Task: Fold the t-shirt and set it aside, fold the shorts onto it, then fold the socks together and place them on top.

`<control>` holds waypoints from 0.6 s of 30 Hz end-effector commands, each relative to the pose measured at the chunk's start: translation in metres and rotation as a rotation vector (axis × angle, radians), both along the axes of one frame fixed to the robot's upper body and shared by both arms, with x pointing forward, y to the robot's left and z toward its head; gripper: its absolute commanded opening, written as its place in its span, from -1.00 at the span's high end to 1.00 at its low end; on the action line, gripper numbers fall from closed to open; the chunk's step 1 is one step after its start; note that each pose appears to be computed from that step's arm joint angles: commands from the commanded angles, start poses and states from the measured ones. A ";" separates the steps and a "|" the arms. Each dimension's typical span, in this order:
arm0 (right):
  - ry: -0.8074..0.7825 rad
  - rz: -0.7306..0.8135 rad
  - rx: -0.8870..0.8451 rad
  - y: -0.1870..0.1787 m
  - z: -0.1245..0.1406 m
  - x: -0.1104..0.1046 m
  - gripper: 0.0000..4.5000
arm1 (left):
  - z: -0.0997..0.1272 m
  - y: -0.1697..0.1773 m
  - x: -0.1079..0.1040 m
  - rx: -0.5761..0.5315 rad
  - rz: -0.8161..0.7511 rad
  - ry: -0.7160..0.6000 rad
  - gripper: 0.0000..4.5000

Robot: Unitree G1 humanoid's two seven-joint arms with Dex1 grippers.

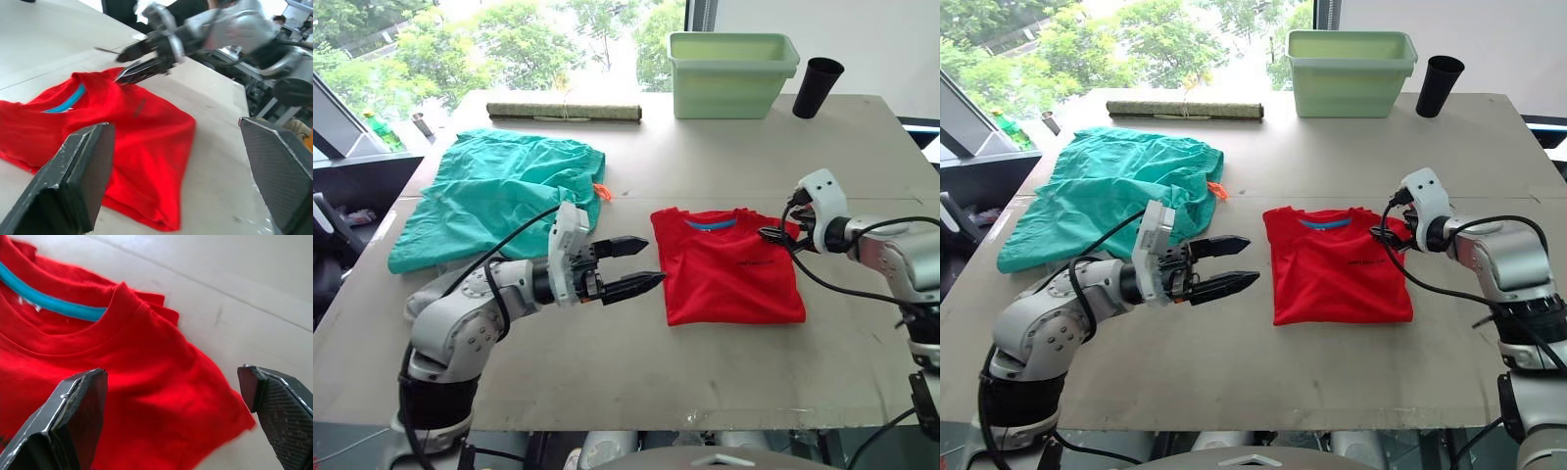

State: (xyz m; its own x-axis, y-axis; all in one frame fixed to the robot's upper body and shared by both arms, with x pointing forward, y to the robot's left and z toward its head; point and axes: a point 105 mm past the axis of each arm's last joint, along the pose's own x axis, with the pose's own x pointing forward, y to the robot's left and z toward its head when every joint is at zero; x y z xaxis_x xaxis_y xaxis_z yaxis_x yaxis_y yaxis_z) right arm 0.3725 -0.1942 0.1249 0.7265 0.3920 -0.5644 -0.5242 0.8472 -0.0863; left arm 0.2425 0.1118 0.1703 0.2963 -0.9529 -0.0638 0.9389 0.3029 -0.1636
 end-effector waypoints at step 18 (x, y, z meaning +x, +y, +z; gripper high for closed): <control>0.138 0.353 -0.267 0.002 -0.040 -0.032 0.94 | 0.007 0.009 -0.030 0.039 0.089 -0.049 -1.00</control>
State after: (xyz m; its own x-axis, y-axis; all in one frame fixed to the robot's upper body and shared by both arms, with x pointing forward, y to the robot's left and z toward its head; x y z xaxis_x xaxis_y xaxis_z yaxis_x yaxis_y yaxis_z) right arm 0.3506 -0.1715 0.1005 0.4801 0.5262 -0.7019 -0.8255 0.5417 -0.1585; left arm 0.2171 0.1266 0.1679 0.4052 -0.9070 -0.1146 0.8970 0.4186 -0.1419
